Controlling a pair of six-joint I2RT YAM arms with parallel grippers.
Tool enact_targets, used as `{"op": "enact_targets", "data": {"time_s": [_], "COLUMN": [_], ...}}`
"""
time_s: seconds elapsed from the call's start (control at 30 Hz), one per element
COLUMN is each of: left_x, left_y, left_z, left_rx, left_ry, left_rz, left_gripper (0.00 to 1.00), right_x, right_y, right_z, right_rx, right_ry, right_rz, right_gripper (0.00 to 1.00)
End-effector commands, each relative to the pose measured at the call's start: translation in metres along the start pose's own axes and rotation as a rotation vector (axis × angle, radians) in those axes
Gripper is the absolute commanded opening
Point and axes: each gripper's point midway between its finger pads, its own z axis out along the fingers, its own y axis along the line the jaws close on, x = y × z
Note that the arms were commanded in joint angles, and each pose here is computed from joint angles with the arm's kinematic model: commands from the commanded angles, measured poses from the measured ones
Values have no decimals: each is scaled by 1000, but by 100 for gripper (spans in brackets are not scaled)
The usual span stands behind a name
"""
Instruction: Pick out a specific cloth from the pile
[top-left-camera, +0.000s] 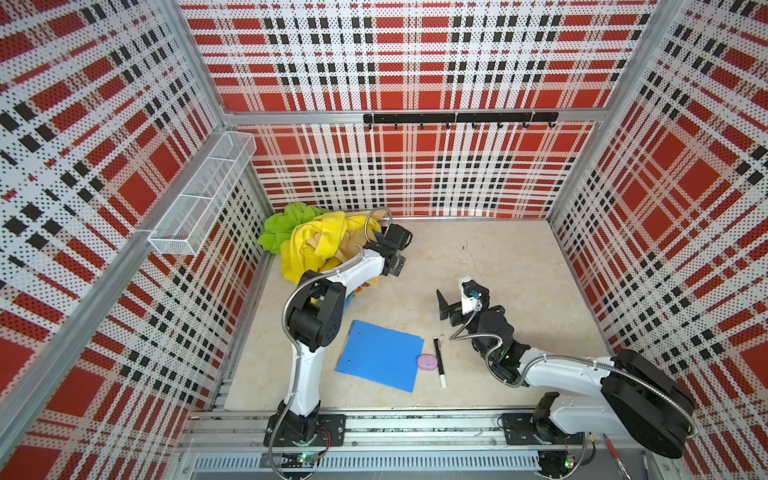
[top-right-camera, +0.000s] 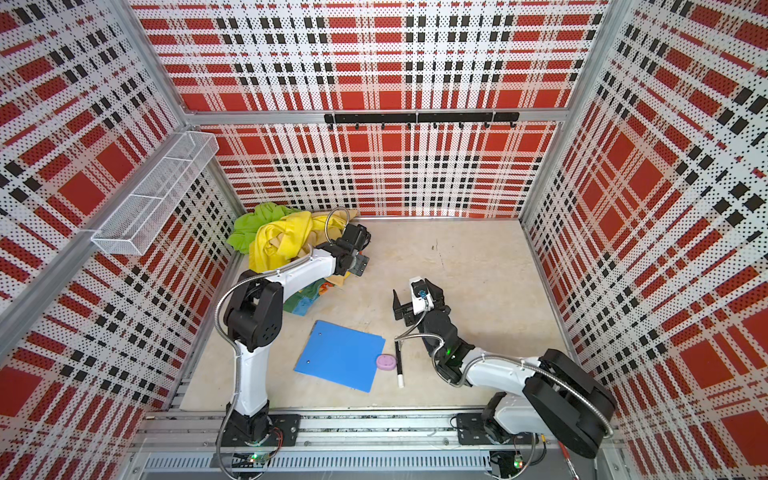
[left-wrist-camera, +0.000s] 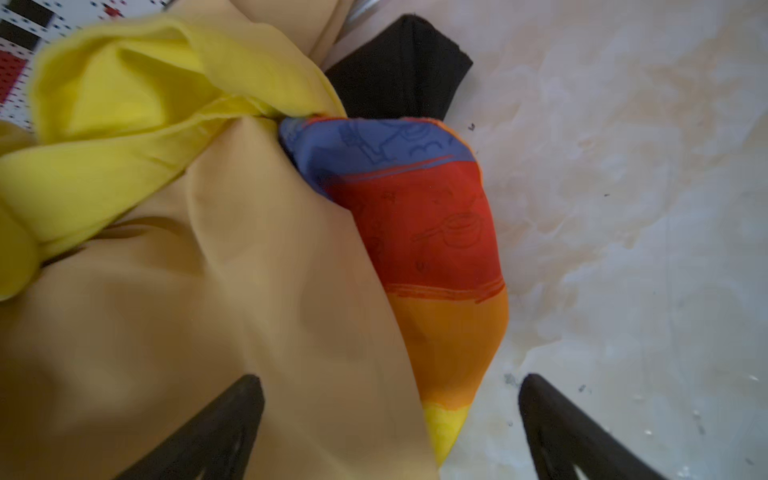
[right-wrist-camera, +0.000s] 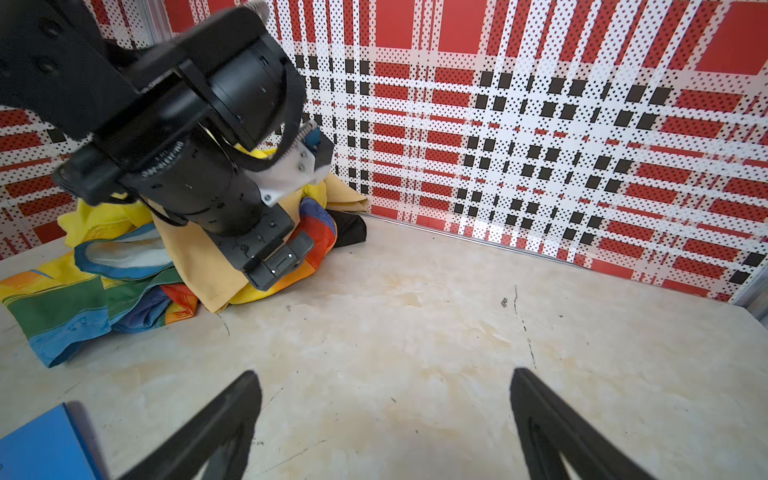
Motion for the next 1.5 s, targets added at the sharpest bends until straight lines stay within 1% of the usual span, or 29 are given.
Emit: {"op": "enact_targets", "data": {"time_s": [0.0, 0.07, 0.1, 0.2, 0.3, 0.4, 0.57, 0.6, 0.63, 0.7, 0.73, 0.77, 0.87, 0.93, 1.0, 1.03, 1.1, 1.13, 1.17, 1.27, 1.33, 1.37, 1.47], "left_x": [8, 11, 12, 15, 22, 27, 29, 30, 29, 28, 29, 28, 20, 8, -16, -32, -77, -101, -118, -157, -165, -164, -144], "left_y": [11, 21, 22, 18, 20, 28, 38, 38, 36, 33, 32, 30, 25, 23, 25, 27, 36, 41, 69, 113, 143, 159, 205], "left_z": [18, 26, 30, 43, 57, 71, 91, 95, 97, 102, 105, 107, 106, 97, 78, 64, 23, -1, -18, -72, -92, -97, -99], "left_rx": [38, 49, 57, 76, 35, 15, 26, 37, 54, 108, 141, 177, 246, 294, 358, 406, 563, 621, 641, 674, 675, 652, 580], "left_ry": [62, 71, 72, 93, 132, 156, 185, 191, 194, 198, 202, 200, 185, 159, 103, 57, -89, -169, -247, -415, -472, -488, -496], "left_rz": [-80, -130, -137, -119, -93, -120, -157, -161, -169, -210, -235, -260, -291, -311, -349, -375, -451, -482, -534, -580, -611, -627, -689], "left_gripper": [99, 99, 99, 99, 99, 99, 98, 93, 83, 55, 37, 25, 10, 5, 2, 1, 0, 0, 0, 0, 0, 0, 0], "right_x": [-16, -16, -16, -13, -11, -10, -8, -8, -8, -7, -6, -6, -6, -7, -7, -7, -6, -5, -5, -5, -7, -8, -9], "right_y": [-1, -2, -2, 0, 0, -1, 1, 1, 0, 1, 1, 1, 2, 1, 0, 1, 1, 2, 2, 2, 2, 1, 1], "right_z": [4, 4, 5, 7, 8, 8, 10, 10, 10, 10, 10, 11, 12, 11, 11, 11, 11, 12, 12, 12, 11, 11, 10], "right_rx": [19, 27, 29, 27, 29, 33, 31, 31, 34, 33, 33, 33, 32, 33, 36, 35, 34, 33, 32, 29, 31, 32, 31], "right_ry": [-42, -40, -38, -28, -22, -19, -13, -13, -13, -11, -8, -7, -6, -8, -7, -8, -5, -2, -1, -2, -6, -8, -11], "right_rz": [8, 7, 6, 1, -2, -5, -9, -8, -9, -10, -11, -12, -14, -13, -13, -13, -15, -16, -17, -17, -14, -13, -11], "right_gripper": [100, 100, 100, 100, 100, 100, 100, 100, 100, 100, 100, 100, 100, 100, 100, 100, 100, 100, 100, 100, 100, 100, 100]}}
